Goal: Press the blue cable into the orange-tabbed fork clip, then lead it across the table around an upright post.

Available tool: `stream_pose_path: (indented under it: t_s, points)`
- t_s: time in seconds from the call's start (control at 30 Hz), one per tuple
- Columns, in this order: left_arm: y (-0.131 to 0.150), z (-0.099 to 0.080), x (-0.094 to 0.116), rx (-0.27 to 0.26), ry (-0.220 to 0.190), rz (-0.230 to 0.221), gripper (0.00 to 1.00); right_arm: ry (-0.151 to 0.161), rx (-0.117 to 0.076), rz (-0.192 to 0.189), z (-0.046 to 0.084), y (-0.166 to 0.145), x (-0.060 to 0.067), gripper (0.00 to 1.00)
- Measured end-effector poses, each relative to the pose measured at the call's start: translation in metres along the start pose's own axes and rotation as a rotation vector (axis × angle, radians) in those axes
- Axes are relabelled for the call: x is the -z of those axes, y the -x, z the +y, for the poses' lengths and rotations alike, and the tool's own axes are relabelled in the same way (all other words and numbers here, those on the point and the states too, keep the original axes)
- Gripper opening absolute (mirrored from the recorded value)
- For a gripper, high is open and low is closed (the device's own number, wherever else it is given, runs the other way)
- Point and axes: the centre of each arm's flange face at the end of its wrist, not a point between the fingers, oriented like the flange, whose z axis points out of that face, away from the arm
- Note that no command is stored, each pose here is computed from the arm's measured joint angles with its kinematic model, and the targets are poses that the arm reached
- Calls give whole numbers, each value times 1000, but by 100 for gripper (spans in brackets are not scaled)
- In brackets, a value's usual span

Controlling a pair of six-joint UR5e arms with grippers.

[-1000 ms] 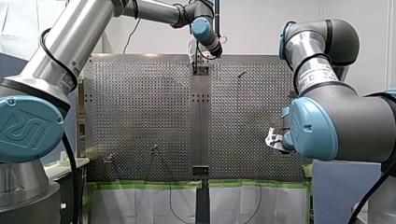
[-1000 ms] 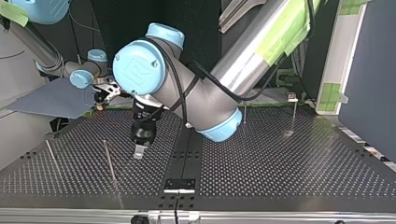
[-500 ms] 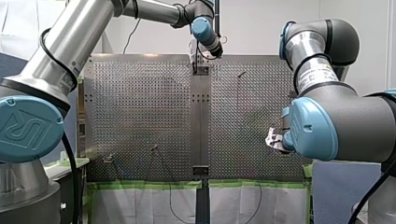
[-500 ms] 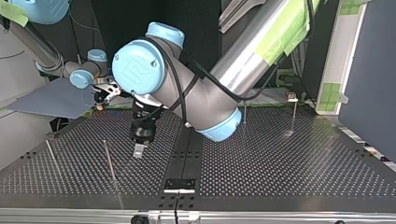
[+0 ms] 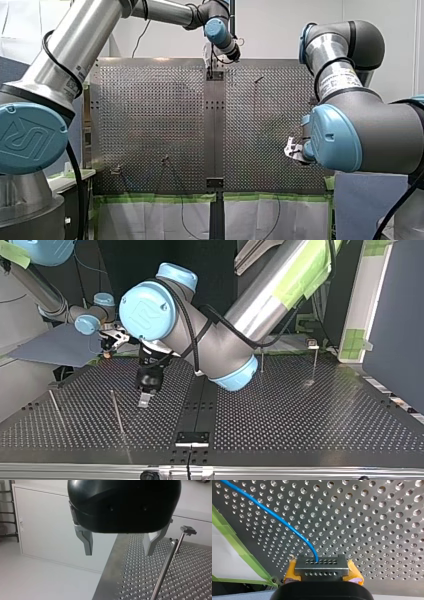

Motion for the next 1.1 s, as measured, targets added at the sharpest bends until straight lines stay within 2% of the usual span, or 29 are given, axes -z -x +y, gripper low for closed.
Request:
stream_pose_path:
  t_s: [0.33,0.43,0.57,0.83,1.1]
  points:
    - [-2,-9,2,28,-62,15,99,0,0,0,0,0,0,0]
    - [-2,-9,2,40,-64,16,99,0,0,0,0,0,0,0]
    - [-2,-6,2,31,-34,9,99,0,0,0,0,0,0,0]
    - [0,3,2,-36,54,-11,99,0,0,0,0,0,0,0]
    - [2,11,3,-47,142,-30,99,0,0,-1,0,0,0,0]
